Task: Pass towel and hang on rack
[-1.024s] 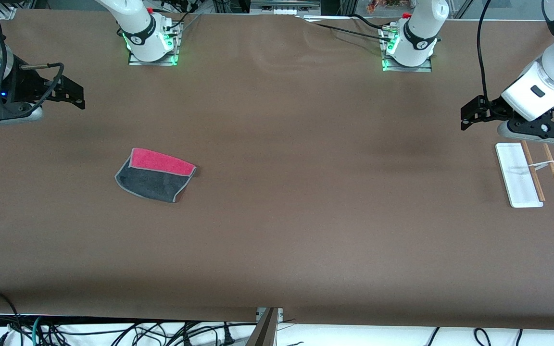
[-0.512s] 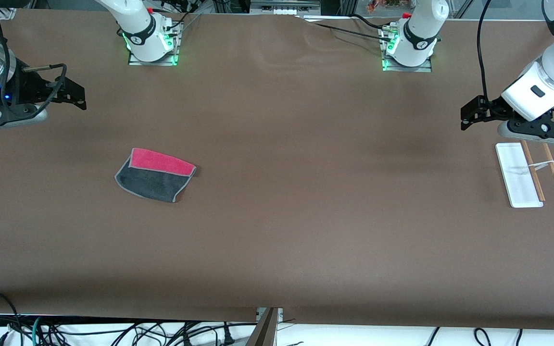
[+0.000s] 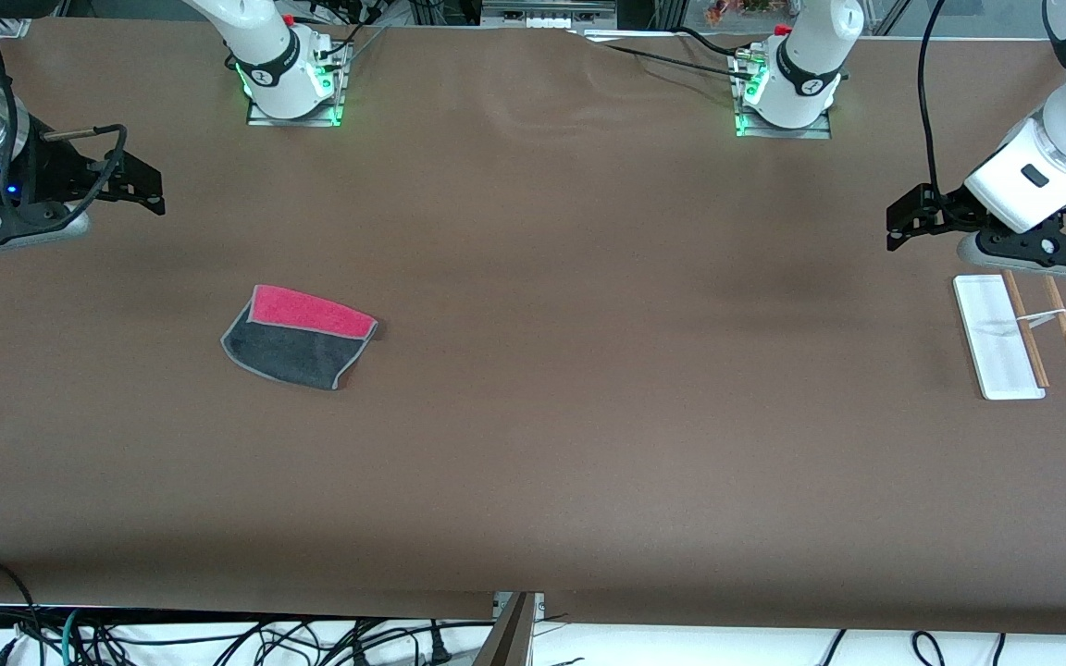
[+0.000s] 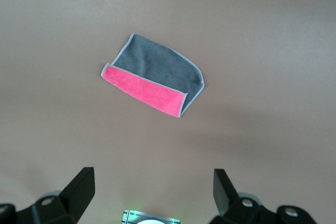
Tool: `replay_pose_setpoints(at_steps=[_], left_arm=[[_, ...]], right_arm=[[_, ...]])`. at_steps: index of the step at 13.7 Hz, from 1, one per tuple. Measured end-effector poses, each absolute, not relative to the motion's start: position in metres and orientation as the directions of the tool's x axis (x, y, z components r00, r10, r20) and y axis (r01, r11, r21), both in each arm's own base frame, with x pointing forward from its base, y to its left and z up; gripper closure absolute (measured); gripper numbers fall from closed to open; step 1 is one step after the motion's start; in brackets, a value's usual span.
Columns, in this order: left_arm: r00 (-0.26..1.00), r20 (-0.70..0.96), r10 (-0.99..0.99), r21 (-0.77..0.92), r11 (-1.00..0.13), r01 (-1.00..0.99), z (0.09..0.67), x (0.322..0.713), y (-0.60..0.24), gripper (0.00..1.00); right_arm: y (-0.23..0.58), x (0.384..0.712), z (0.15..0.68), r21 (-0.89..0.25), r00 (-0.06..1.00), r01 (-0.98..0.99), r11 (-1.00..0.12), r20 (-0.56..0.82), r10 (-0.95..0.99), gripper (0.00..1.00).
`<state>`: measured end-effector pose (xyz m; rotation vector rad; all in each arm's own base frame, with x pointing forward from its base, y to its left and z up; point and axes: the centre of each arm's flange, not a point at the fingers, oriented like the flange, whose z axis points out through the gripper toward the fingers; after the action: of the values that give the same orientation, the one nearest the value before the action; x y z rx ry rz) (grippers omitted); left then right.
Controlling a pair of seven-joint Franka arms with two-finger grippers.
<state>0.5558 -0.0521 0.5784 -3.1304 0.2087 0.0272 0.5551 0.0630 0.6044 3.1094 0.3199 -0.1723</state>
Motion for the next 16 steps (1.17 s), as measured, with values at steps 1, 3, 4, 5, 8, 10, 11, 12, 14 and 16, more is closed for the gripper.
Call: replay_pose_setpoints(at_steps=[1,3,4,5,8,10,11,12,14,16], left_arm=[[0.991,-0.018,-0.133,-0.003,-0.991,-0.133,0.578,0.556,-0.052,0.0],[0.991,-0.018,-0.133,-0.003,-0.991,-0.133,0.578,0.556,-0.052,0.0],[0.991,-0.018,-0.133,-0.003,-0.991,-0.133,0.578,0.556,-0.052,0.0],[0.991,-0.018,-0.133,-0.003,-0.991,-0.133,0.578,0.556,-0.052,0.0],[0.991,-0.018,-0.133,-0.003,-0.991,-0.133,0.578,0.556,-0.052,0.0],[0.991,-0.018,-0.133,-0.003,-0.991,-0.133,0.578,0.556,-0.052,0.0],[0.991,-0.018,-0.133,-0.003,-0.991,-0.133,0.578,0.556,-0.052,0.0],[0.991,-0.017,-0.133,-0.003,-0.991,-0.133,0.578,0.556,-0.052,0.0],[0.991,-0.017,-0.133,-0.003,-0.991,-0.133,0.578,0.556,-0.052,0.0],[0.991,-0.017,-0.133,-0.003,-0.991,-0.133,0.579,0.556,-0.052,0.0]], right_arm=[[0.063,0.555,0.604,0.0,0.973,0.203,-0.979,-0.113,0.202,0.0],[0.063,0.555,0.601,-0.001,0.972,0.203,-0.979,-0.119,0.202,0.0],[0.063,0.556,0.599,-0.001,0.972,0.203,-0.979,-0.121,0.202,0.0],[0.063,0.557,0.597,-0.001,0.972,0.203,-0.979,-0.123,0.202,0.0],[0.064,0.563,0.589,0.0,0.971,0.204,-0.979,-0.125,0.202,0.0],[0.065,0.573,0.573,0.002,0.971,0.206,-0.979,-0.124,0.204,0.0],[0.065,0.58,0.559,0.002,0.97,0.21,-0.978,-0.122,0.208,0.0],[0.064,0.588,0.542,0.003,0.969,0.221,-0.975,-0.116,0.219,0.0],[0.054,0.602,0.496,0.005,0.964,0.251,-0.968,-0.09,0.249,0.0],[0.03,0.612,0.437,0.015,0.961,0.274,-0.961,-0.048,0.273,0.0]])
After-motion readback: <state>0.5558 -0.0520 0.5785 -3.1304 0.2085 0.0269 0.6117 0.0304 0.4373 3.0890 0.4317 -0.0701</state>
